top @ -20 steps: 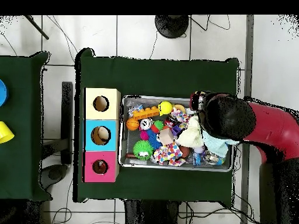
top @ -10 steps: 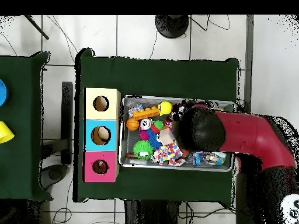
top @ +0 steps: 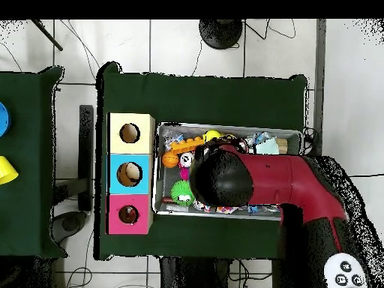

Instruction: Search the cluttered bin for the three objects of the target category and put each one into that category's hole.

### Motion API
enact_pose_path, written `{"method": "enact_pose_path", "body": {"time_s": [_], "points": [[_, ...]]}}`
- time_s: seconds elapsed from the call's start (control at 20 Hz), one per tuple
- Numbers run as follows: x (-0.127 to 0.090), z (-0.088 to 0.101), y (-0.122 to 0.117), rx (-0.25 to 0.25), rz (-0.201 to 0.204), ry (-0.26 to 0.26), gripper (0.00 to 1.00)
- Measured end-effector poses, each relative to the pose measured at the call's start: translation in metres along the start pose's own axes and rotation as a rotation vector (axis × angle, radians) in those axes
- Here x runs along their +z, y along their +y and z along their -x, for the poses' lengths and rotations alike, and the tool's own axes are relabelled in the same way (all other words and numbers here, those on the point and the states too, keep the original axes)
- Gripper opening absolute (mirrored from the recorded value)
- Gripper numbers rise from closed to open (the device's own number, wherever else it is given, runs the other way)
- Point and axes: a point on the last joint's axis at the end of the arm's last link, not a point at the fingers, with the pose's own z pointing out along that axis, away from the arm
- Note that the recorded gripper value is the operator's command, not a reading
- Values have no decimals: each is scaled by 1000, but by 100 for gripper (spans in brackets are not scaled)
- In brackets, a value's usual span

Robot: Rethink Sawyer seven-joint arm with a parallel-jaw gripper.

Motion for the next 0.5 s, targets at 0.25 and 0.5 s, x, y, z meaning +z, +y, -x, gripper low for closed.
{"method": "enact_pose_path", "body": {"time_s": [0.25,0.5], "points": [[6,-14,12,-11,9,8,0],[9,-22,26,-27,7,8,0]]}}
